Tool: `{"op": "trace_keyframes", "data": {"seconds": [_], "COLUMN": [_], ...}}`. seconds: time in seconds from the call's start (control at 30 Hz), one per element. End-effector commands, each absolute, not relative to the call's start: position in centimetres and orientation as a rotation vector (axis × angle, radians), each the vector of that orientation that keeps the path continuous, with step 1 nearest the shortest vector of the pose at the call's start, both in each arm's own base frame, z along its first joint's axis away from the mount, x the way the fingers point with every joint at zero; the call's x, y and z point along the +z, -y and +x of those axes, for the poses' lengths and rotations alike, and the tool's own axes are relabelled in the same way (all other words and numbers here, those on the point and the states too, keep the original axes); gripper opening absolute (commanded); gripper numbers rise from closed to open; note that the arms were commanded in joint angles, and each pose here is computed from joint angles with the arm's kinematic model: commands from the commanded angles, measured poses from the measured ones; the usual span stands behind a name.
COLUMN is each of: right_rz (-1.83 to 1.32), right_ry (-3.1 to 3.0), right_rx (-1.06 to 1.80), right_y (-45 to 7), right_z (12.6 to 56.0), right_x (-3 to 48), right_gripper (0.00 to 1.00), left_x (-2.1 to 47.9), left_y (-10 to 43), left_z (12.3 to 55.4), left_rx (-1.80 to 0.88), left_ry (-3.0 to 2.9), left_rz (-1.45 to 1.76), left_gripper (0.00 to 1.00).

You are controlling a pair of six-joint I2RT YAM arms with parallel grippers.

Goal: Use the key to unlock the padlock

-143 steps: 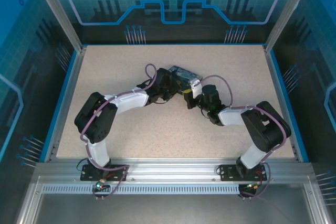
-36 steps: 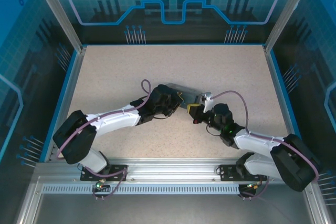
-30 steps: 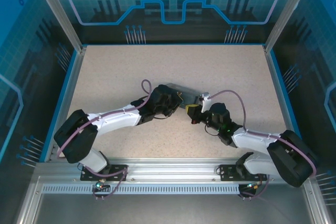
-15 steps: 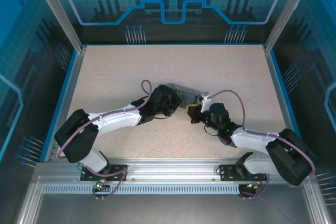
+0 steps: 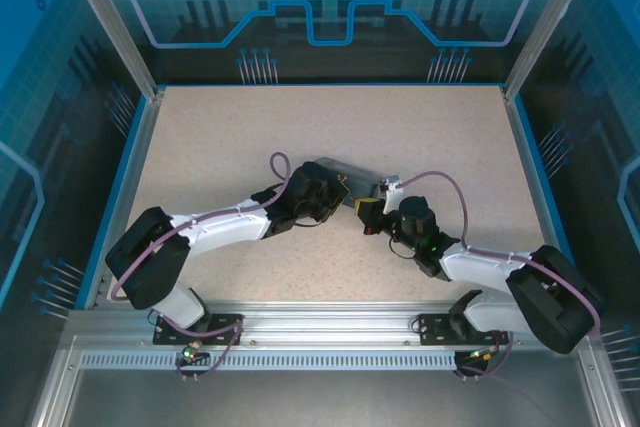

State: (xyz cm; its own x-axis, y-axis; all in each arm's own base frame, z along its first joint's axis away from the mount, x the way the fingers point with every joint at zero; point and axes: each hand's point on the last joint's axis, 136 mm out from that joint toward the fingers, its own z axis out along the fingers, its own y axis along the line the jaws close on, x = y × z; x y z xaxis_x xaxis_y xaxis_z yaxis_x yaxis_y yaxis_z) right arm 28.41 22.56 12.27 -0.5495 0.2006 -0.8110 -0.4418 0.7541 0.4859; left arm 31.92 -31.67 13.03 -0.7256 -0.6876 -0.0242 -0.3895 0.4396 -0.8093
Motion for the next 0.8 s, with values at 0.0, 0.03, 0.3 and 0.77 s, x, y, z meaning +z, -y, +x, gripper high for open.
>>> {"op": "trace_keyframes", "data": {"seconds": [0.0, 0.03, 0.3, 0.77], "right_rz": [-0.174, -0.18, -0.206, -0.174], "right_ry": [-1.933, -1.929, -1.907, -1.909], "right_rx": [0.876, 0.885, 0.932, 0.901], "right_y": [-23.36, -23.53, -24.06, -23.54], "right_z": [28.8, 28.76, 28.38, 28.76], "right_x": [14.04, 14.1, 14.46, 14.27], "right_gripper": [0.0, 0.0, 0.0, 0.0], "left_x": [13.8, 13.82, 13.68, 13.7], "left_y": [32.61, 32.62, 32.58, 32.57], "left_z": [32.0, 31.99, 32.05, 32.07], "left_rx": [-1.244, -1.245, -1.242, -1.239], "left_ry": [-2.32, -2.319, -2.319, -2.32], "left_rz": [-0.883, -0.884, -0.891, -0.89], "left_gripper": [0.12, 0.12, 0.12, 0.12]}}
